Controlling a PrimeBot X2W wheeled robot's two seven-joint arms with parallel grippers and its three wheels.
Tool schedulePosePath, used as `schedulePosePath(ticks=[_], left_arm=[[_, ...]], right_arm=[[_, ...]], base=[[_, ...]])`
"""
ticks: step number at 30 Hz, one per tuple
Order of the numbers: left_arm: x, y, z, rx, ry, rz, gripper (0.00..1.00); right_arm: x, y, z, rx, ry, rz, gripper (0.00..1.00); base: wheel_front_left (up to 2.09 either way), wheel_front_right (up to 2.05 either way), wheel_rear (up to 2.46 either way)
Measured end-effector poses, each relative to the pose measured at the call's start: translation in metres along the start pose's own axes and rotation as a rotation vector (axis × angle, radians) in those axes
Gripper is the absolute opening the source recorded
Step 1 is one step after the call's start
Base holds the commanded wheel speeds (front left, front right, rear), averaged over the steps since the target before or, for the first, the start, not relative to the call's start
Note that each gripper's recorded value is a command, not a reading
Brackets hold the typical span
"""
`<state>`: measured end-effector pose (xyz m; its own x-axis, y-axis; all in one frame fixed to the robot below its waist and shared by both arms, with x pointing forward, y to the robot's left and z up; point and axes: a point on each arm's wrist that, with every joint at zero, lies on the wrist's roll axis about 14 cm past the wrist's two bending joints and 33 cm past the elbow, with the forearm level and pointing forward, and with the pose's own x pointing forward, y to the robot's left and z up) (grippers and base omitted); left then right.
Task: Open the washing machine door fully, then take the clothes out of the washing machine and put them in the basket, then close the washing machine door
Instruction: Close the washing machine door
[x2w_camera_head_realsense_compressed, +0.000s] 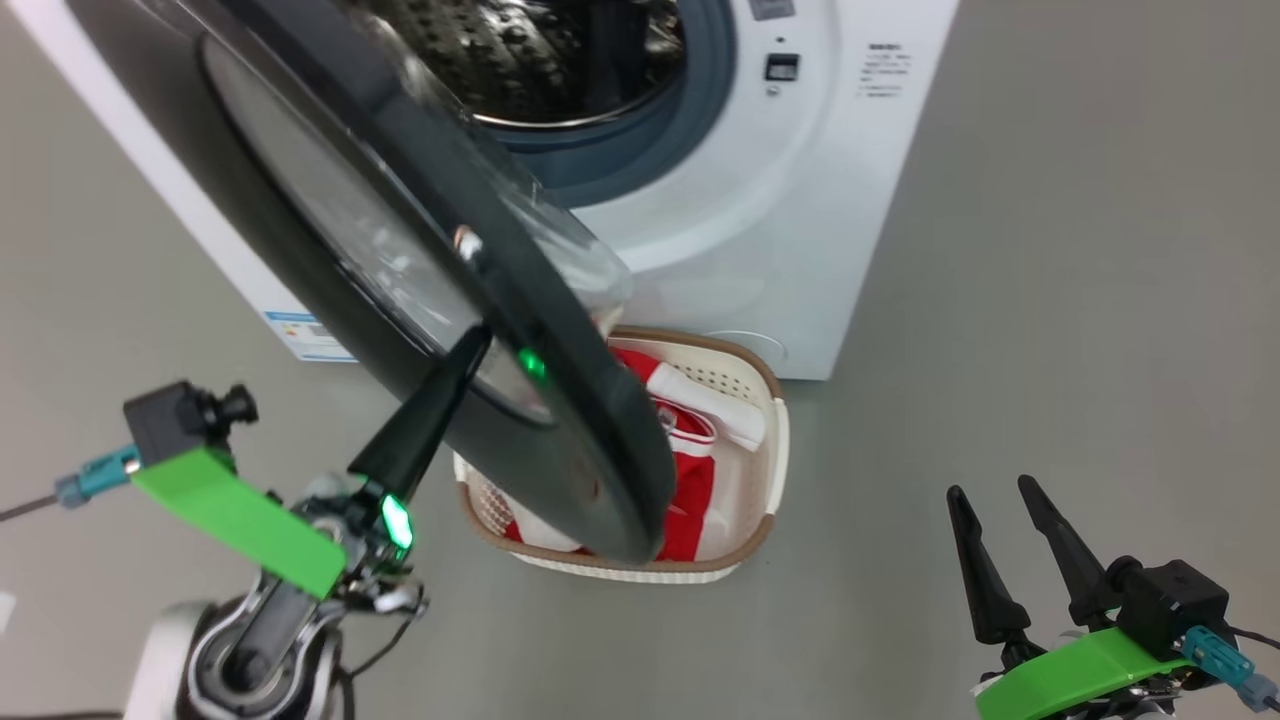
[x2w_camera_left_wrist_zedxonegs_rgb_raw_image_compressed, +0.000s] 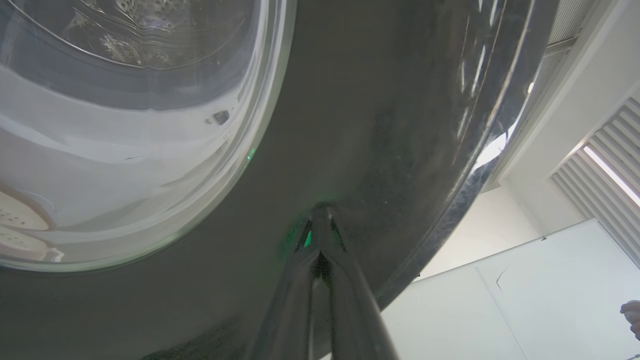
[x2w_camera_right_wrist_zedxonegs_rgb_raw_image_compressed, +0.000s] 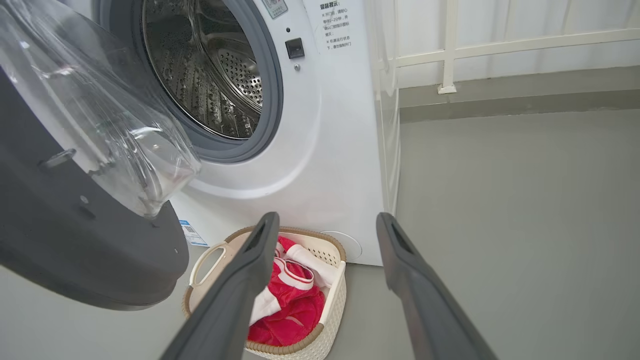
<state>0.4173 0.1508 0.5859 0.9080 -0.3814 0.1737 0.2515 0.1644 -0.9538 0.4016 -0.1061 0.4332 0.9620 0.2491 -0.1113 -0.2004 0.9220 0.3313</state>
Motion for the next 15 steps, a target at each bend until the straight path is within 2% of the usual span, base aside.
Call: schedulePosePath(ticks=[11,15], left_arm=[[0.062,0.006,-0.012,0.007,0.001,-0.015,0.00],[0.085,0.011,-0.013,0.040,0.005,-0.012,0.00]], right_arm=[[-0.003,-0.031,0.006,0.009,-0.025,-0.098,1.00],[-0.004,-0.042,0.008,0.011,-0.033,-0.130,1.00]], base=[[0.00,0.00,0.00],[0.00,0.00,0.00]])
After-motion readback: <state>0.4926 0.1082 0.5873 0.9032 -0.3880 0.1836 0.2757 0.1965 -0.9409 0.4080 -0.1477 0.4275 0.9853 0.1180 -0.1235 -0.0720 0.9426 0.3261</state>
